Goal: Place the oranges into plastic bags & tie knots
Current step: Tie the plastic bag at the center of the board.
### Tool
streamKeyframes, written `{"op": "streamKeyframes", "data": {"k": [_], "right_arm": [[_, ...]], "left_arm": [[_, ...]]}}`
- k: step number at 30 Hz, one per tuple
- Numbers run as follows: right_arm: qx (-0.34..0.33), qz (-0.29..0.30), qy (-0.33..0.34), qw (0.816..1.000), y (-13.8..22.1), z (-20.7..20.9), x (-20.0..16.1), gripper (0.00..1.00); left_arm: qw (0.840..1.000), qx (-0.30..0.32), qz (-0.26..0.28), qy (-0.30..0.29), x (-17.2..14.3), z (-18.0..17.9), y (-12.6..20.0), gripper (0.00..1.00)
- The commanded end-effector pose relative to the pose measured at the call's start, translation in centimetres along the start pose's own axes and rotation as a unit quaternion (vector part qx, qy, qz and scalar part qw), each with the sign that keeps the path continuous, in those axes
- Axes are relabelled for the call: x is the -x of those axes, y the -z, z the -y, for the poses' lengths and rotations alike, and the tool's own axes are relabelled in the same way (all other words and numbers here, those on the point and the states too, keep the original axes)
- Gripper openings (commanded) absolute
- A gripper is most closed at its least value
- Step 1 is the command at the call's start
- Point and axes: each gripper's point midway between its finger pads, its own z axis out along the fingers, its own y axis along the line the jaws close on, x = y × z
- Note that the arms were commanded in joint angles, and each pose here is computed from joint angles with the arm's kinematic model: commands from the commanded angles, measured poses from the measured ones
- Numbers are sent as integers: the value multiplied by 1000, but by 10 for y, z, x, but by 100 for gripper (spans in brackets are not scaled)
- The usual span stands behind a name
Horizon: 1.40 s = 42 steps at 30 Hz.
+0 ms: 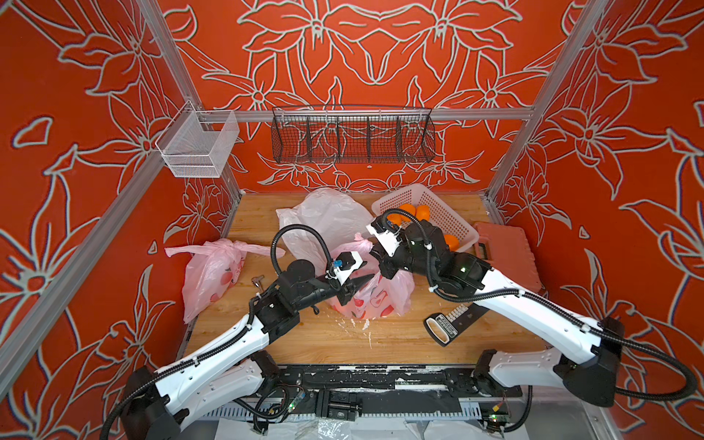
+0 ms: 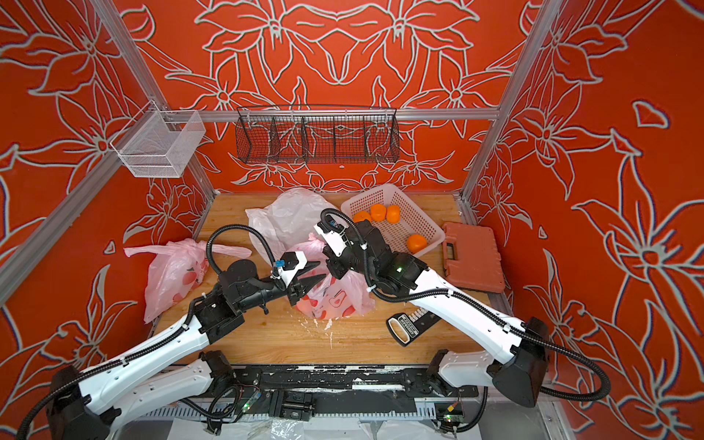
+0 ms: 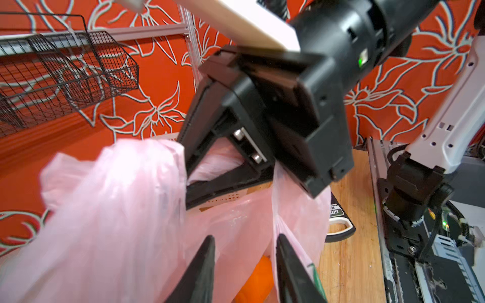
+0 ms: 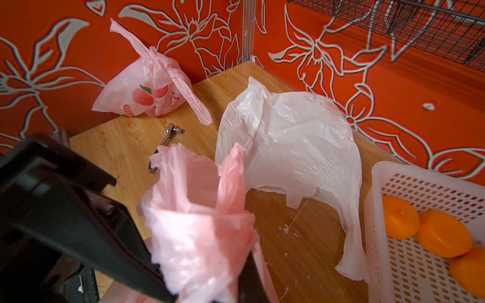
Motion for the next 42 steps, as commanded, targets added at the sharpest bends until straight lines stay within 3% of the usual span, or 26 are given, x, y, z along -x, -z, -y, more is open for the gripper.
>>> {"op": "streamKeyframes", "data": {"k": [1, 6, 13, 21, 29, 42], "right_arm": [[13, 19, -19, 1000, 13, -4, 16, 0], [18, 15, -24, 999, 16, -6, 16, 0], [26, 14, -31, 999, 18, -9, 16, 0], [26, 7, -40, 999, 24, -9, 14, 0], [35, 0, -43, 998, 24, -12, 11, 0], [48, -27, -44, 998, 18, -17, 3, 0]], "left_arm": [[1000, 2, 0, -4, 3, -3, -6, 28], [1000, -8, -24, 3, -9, -4, -24, 17], [994, 104, -32, -17, -14, -46, -29, 17], [991, 122, -36, -28, -17, -55, -27, 34], [997, 54, -29, -47, -15, -32, -29, 46], [996, 81, -19, -37, -7, -41, -27, 45]]}}
